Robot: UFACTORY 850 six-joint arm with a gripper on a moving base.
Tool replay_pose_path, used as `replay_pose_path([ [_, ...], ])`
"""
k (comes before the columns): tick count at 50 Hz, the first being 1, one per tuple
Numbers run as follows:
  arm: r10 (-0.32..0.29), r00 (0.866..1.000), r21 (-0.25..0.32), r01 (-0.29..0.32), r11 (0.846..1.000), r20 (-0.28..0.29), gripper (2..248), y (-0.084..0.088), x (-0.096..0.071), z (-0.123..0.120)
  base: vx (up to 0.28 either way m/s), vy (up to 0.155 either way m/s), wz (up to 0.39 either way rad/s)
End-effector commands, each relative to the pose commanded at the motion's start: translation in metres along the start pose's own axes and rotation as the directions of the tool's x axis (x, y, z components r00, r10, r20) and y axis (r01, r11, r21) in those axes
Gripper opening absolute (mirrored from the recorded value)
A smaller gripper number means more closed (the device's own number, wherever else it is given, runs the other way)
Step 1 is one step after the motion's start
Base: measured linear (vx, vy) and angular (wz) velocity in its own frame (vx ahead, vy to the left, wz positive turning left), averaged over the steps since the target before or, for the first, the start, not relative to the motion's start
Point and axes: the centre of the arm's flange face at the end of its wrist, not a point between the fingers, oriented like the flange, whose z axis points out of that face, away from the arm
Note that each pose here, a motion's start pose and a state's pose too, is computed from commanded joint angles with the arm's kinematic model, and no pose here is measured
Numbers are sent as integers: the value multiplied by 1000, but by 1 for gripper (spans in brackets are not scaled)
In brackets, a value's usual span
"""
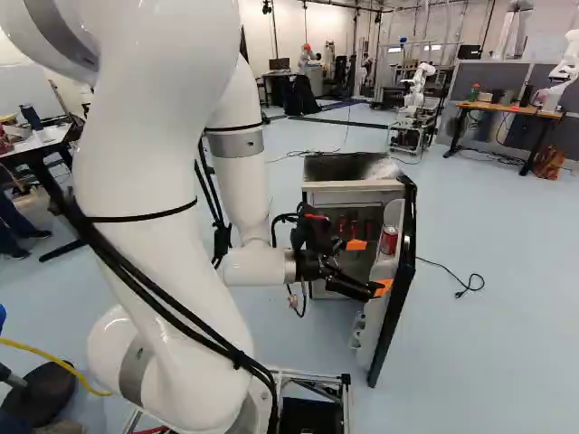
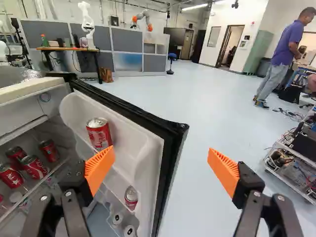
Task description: Grab a drink from the fridge
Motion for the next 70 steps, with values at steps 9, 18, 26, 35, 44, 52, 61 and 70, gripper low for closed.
replay_pose_path([
  [9, 10, 1000, -20, -10, 1000, -1, 247, -2, 1, 8, 0, 0, 0],
  [18, 22, 1000, -46, -23, 999, -7, 247, -5, 3, 18, 0, 0, 0],
  [26, 34, 999, -70, -35, 997, -15, 247, -7, 5, 28, 0, 0, 0],
  [35, 46, 999, -96, -48, 994, -24, 247, -10, 8, 40, 0, 0, 0],
  [44, 62, 998, -127, -65, 990, -31, 247, -13, 10, 55, 0, 0, 0],
  [52, 78, 996, -158, -84, 984, -39, 247, -16, 13, 71, 0, 0, 0],
  [61, 97, 994, -193, -105, 976, -50, 247, -18, 15, 90, 0, 0, 0],
  [70, 115, 991, -225, -126, 966, -62, 247, -21, 18, 109, 0, 0, 0],
])
